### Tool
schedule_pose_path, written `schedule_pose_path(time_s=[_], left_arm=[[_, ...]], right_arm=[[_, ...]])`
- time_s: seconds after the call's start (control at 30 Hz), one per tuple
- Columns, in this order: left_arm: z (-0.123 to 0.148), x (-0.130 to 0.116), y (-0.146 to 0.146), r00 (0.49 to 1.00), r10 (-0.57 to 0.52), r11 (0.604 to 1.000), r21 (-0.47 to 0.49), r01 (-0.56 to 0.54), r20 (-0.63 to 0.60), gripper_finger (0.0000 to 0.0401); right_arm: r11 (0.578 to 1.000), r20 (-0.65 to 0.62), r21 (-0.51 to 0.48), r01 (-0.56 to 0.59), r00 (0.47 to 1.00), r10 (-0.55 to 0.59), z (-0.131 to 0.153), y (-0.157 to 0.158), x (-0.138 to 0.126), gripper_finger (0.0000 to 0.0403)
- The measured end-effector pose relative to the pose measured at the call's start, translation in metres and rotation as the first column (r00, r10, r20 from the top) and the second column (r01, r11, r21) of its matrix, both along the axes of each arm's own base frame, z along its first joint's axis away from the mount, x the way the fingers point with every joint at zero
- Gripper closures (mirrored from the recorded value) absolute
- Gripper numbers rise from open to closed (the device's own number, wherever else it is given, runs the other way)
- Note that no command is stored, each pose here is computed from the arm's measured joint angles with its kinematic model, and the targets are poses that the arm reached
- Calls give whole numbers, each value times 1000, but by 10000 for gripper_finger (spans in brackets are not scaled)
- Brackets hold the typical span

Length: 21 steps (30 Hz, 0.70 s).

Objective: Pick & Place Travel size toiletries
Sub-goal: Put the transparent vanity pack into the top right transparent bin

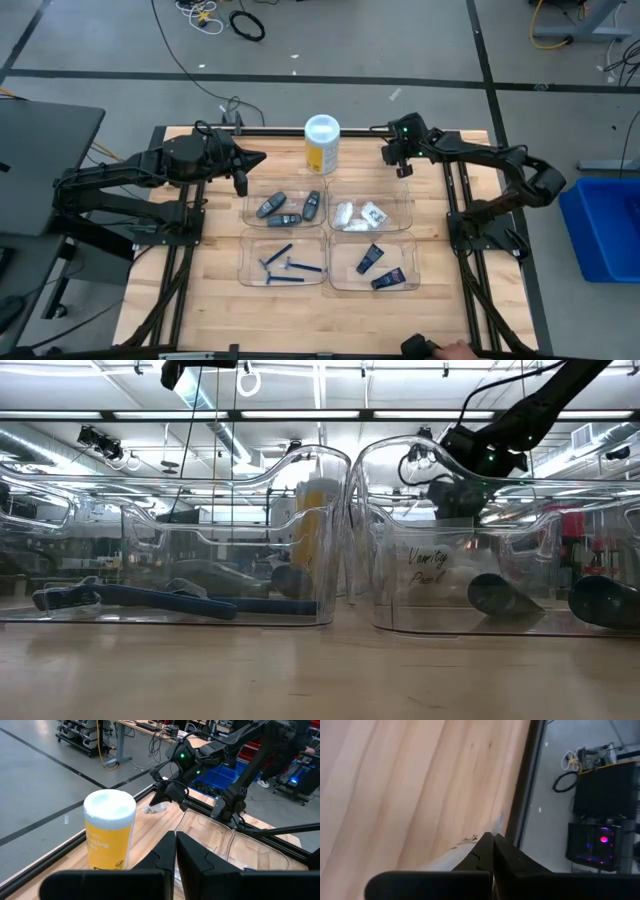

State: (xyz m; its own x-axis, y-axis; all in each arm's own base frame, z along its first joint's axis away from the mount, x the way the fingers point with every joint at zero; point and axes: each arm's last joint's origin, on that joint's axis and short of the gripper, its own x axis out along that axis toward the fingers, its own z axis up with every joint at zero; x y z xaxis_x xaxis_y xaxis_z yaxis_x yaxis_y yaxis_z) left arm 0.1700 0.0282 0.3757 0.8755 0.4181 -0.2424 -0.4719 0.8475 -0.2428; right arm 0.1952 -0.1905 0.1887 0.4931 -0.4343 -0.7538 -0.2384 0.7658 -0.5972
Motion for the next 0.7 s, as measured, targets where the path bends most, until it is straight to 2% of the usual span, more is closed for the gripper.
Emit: schedule_pose_path(time_s=[0.23,0.5,0.7], left_arm=[[0,0,0,1000,-6,1000,-2,6,0,379],[0,0,0,1000,-8,1000,3,8,-2,379],[0,0,0,1000,-10,1000,9,10,-5,379]], right_arm=[[998,49,-56,-2,999,5,18,8,-2,403],[996,167,-84,-11,986,25,45,30,1,403],[993,197,-120,-20,979,44,55,44,3,403]])
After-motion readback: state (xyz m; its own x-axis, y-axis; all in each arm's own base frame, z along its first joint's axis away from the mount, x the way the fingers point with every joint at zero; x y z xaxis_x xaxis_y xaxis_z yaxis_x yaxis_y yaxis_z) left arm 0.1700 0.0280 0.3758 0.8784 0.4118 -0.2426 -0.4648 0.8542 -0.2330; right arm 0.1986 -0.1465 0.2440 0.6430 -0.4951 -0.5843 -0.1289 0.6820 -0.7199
